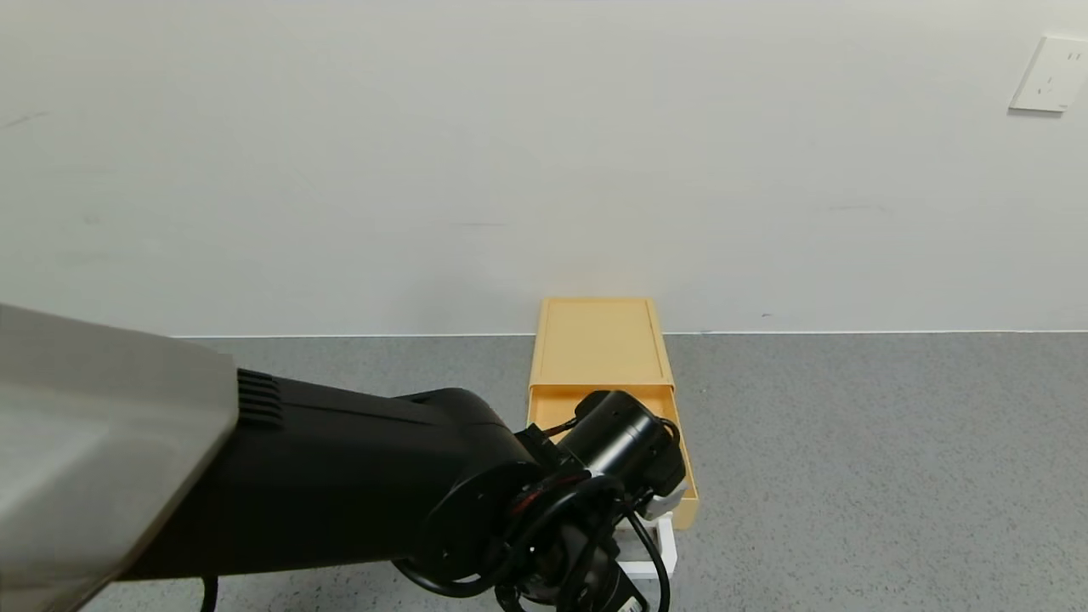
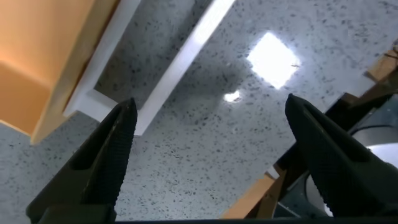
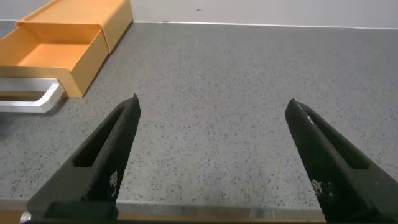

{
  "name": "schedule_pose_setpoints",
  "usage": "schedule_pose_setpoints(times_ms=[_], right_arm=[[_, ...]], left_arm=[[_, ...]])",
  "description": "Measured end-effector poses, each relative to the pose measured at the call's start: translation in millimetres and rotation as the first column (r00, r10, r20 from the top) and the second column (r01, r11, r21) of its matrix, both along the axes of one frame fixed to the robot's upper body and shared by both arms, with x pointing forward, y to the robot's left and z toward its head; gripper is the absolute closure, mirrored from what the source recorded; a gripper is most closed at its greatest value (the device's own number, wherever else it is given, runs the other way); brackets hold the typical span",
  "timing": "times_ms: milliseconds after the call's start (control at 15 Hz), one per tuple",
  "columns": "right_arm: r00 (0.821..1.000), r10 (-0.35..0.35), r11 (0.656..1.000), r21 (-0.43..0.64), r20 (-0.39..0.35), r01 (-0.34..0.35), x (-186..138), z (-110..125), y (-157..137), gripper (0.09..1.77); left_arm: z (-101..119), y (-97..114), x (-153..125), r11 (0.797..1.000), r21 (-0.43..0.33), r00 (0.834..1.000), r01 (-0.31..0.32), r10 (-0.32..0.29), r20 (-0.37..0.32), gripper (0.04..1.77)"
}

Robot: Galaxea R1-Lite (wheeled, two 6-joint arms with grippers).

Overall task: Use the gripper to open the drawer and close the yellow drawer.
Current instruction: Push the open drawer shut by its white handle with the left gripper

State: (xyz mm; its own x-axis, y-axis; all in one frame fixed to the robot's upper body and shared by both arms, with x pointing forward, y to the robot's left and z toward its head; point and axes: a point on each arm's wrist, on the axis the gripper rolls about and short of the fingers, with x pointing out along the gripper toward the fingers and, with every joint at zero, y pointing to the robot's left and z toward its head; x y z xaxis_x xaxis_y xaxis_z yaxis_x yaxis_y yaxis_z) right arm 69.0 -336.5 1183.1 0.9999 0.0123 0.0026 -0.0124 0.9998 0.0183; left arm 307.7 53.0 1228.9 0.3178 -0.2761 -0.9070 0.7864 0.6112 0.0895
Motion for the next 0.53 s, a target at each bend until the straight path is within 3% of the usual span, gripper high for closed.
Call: schedule_pose_setpoints(times_ms=[400, 533], right_arm=[[1.0, 0.0, 1.0, 0.0, 0.0, 0.0, 0.0, 0.0, 0.0, 0.15], [1.0, 0.0, 1.0, 0.0, 0.0, 0.0, 0.0, 0.0, 0.0, 0.15]], left_arm=[[-14.2, -10.3, -0.1, 0.998, 0.02, 0.998, -0.067, 0.067, -0.018, 0.09], [-16.9, -14.1, -0.1, 0.994, 0.007, 0.993, -0.113, 0.114, -0.034, 0.09]])
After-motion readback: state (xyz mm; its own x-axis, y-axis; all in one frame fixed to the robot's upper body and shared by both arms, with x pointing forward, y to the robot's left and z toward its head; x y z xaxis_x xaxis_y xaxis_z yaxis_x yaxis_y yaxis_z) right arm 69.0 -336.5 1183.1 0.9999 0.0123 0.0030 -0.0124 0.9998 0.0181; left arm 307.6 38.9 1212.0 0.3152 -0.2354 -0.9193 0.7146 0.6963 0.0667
